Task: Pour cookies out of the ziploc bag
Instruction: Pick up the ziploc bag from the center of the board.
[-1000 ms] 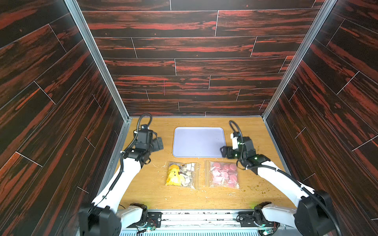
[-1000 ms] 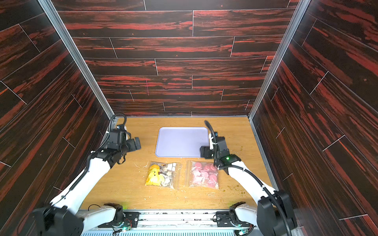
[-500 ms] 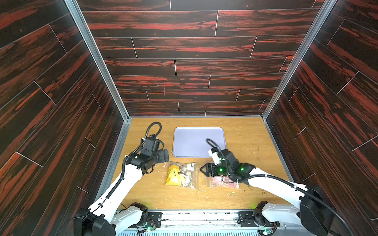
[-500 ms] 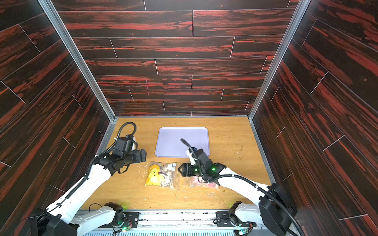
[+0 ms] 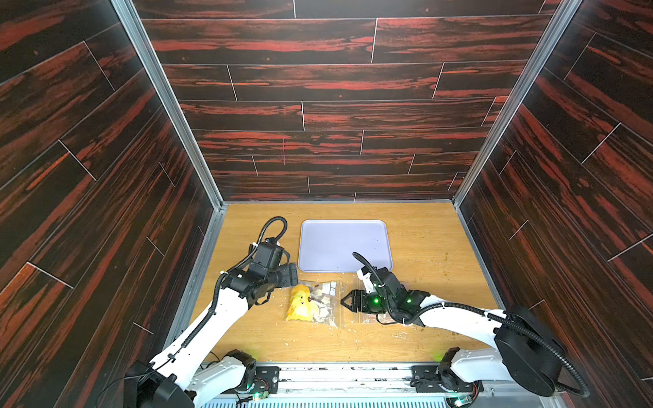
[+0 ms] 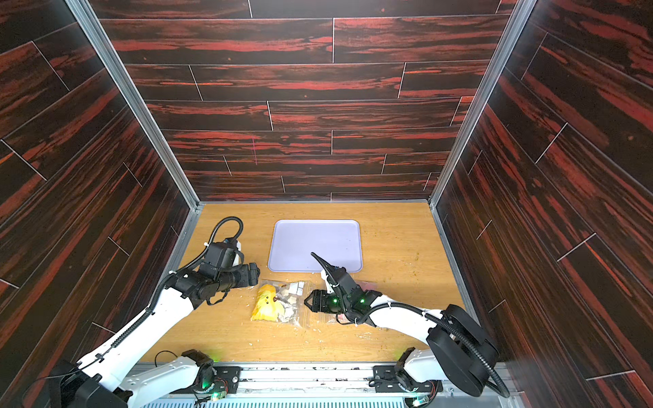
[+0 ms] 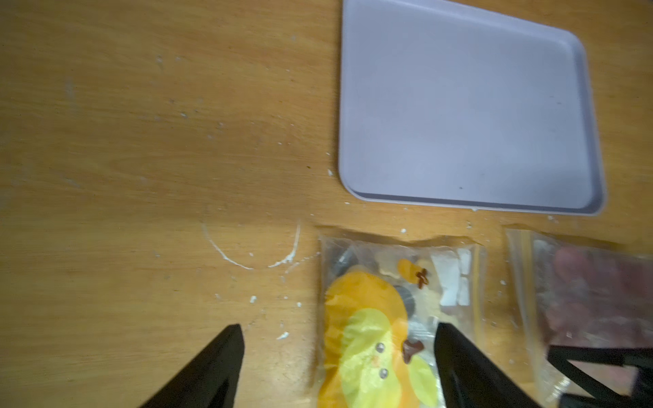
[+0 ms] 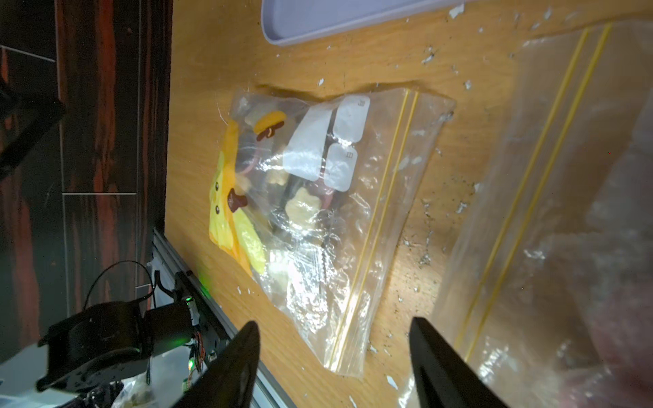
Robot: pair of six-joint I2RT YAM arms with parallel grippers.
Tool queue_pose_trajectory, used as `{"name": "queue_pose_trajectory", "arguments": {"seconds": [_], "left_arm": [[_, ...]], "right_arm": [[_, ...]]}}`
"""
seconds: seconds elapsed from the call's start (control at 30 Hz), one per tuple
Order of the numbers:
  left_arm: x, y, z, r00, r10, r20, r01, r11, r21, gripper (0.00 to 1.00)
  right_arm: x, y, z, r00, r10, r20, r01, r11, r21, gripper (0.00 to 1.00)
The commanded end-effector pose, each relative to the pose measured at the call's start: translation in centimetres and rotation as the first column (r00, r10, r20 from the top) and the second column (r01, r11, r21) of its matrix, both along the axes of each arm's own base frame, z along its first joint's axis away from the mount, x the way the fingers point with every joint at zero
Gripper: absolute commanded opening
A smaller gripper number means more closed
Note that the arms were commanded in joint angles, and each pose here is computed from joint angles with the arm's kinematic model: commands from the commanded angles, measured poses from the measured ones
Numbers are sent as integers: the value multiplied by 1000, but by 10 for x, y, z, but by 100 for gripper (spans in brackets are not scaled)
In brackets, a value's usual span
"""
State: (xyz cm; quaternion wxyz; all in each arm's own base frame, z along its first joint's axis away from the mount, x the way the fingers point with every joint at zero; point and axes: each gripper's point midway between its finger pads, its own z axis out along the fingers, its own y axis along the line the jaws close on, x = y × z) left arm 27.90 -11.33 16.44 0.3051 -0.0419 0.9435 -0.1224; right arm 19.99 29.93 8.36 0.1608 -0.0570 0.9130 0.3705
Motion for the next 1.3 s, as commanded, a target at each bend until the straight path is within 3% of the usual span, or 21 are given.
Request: {"name": "queue_pose_trajectory", "arguments": {"seconds": [0.0,0.13,0.37,0.53,0.83,1.27], "left_arm": [[-6,-23,7,1000,-25,-13,23,989,-147,85],[0,-59,20,998,-64,28,70,947,-312,83],[3,-103,17,992,-122,27,122,903,-413,79],[6,-141,-3,984,-178,-11,154,883,-443,76],[9,-199,-41,965,-249,-80,180,855,-487,69],[4,-239,-94,942,-292,-163,173,843,-510,64]], "right_arm": [[7,-10,11,998,-52,38,54,997,-54,68],[9,-31,9,995,-76,68,86,982,-171,68],[9,-55,19,987,-78,139,111,962,-251,74],[14,-83,32,971,-119,209,180,934,-310,83],[20,-127,39,956,-221,195,267,930,-253,84],[24,-155,39,936,-316,157,341,923,-180,83]]}}
